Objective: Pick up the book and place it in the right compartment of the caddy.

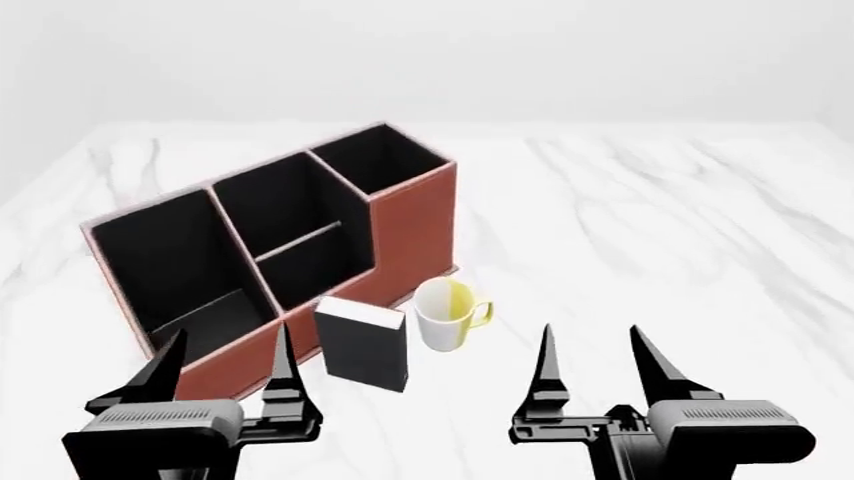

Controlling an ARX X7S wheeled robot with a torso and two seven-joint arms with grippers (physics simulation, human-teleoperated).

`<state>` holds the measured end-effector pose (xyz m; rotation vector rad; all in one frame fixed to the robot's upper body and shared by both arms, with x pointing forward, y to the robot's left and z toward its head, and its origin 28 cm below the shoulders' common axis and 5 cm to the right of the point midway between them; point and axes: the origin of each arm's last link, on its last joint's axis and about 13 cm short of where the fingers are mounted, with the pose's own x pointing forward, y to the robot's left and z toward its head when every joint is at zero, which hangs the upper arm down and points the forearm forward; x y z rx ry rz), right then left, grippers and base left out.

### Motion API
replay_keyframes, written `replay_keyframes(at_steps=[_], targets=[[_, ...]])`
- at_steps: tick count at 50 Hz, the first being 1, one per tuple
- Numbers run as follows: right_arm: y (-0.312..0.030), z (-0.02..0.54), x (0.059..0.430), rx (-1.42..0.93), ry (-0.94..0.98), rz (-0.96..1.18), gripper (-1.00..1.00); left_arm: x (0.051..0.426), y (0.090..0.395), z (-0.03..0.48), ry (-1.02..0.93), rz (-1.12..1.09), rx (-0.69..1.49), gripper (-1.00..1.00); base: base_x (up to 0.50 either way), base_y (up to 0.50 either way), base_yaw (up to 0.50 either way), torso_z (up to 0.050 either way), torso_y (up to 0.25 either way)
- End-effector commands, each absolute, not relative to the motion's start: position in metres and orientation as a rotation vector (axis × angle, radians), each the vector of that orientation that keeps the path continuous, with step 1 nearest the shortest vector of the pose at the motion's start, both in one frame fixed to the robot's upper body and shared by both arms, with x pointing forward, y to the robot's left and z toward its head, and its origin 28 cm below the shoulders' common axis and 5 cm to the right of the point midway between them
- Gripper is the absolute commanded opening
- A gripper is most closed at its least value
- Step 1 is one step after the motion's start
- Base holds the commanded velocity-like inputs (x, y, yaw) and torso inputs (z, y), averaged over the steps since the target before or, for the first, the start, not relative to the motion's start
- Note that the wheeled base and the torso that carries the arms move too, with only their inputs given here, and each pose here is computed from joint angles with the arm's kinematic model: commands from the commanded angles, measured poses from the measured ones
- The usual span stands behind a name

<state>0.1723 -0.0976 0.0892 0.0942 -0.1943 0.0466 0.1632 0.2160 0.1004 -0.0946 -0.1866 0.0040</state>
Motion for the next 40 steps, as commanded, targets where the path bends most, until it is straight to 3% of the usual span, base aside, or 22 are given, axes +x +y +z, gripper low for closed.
replay_keyframes(at_steps=[1,16,19,40], targets=[[-0.0976,0.0888,0.1723,0.095,-0.191,0.05,1.0,0.1627,0.2158,0.1004,-0.184,0.003,-0.095,1.0,0.5,-0.05,0.0,0.0,0.0],[-0.0971,0.0881,0.1721,0.095,-0.202,0.05,1.0,0.1623,0.2156,0.1004,-0.184,0.002,-0.092,1.0,0.5,-0.05,0.0,0.0,0.001],[-0.0967,0.0877,0.1722,0.086,-0.187,0.056,1.0,0.1623,0.2155,0.1003,-0.183,0.001,-0.091,1.0,0.0,0.0,0.0,0.0,0.004],[-0.0957,0.0874,0.1717,0.103,-0.194,0.061,1.0,0.1623,0.2141,0.0987,-0.178,-0.005,-0.086,1.0,0.0,-0.5,0.0,0.0,0.0]])
